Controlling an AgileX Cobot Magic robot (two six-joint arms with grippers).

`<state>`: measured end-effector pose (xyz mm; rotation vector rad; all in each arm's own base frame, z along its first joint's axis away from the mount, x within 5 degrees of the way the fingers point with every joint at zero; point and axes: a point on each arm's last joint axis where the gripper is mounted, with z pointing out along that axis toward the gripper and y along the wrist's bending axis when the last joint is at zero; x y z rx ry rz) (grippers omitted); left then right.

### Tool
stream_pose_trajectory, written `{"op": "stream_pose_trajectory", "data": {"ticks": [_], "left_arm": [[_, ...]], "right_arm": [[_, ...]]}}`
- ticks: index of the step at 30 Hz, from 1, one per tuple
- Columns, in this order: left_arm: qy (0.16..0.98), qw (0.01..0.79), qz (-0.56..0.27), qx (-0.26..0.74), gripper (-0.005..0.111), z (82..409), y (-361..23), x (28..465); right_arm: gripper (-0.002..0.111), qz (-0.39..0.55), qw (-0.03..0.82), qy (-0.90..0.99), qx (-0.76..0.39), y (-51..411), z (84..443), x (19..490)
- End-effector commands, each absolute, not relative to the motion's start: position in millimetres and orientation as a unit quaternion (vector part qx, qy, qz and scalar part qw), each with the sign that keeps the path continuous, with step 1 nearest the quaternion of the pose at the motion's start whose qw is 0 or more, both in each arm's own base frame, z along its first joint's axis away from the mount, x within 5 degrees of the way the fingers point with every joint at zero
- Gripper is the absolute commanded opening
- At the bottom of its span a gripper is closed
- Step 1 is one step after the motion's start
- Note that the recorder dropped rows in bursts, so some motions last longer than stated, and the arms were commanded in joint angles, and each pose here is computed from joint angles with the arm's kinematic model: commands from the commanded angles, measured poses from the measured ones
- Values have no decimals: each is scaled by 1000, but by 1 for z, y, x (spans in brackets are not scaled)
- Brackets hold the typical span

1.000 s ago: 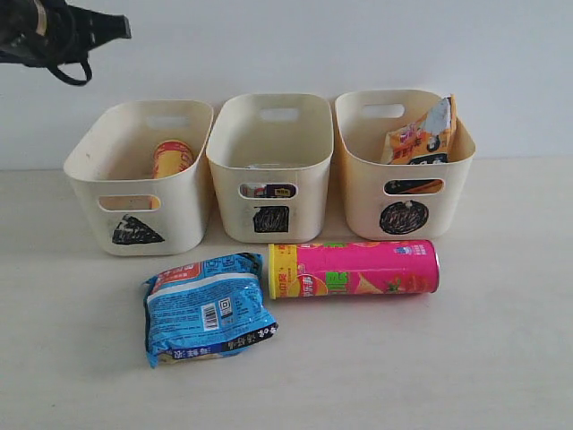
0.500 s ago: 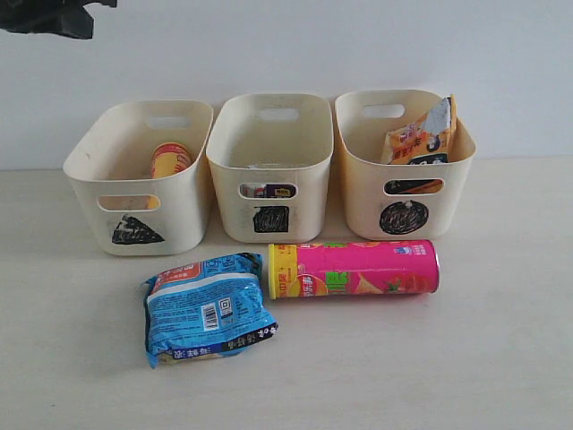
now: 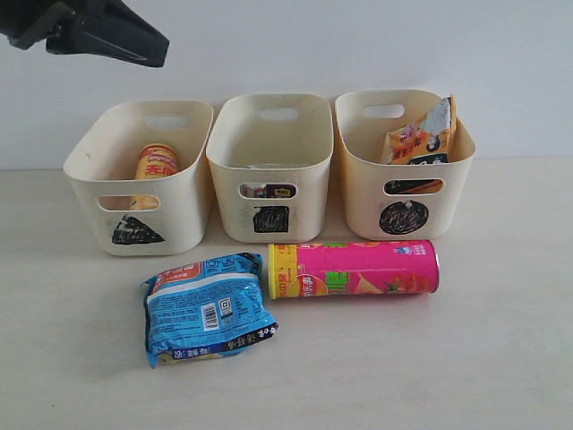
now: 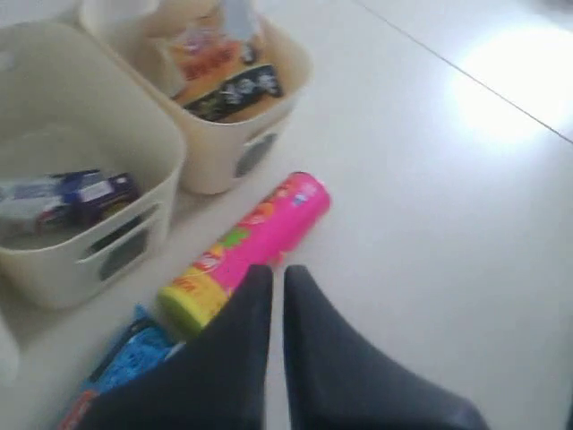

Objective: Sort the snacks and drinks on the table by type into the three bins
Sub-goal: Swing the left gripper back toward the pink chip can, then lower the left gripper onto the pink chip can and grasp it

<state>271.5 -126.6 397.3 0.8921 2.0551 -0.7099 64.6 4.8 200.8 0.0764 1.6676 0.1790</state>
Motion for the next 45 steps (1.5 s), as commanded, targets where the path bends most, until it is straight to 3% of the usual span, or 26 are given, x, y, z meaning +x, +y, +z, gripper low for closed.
{"op": "stream_pose_trajectory", "data": {"ticks": [1, 9, 20, 32, 36, 42, 45], "left_arm": [[749, 366, -323, 447, 4, 395, -141, 251], [709, 322, -294, 555, 4, 381, -180, 227], [713, 229, -198, 633, 4, 320, -248, 219], [675, 236, -76, 695, 5, 282, -310, 220], [677, 239, -45, 695, 19, 275, -318, 235], [682, 245, -6, 689, 65, 261, -331, 253], [676, 252, 3, 693, 79, 248, -339, 261]], "right_arm": [[0, 79, 667, 740, 34, 5, 200, 65], [0, 79, 667, 740, 34, 5, 200, 65], [0, 79, 667, 740, 34, 5, 200, 65], [0, 79, 667, 740, 34, 5, 200, 65], [0, 79, 667, 740, 34, 5, 200, 65], [0, 79, 667, 740, 34, 5, 200, 65], [0, 79, 667, 740, 34, 5, 200, 65]]}}
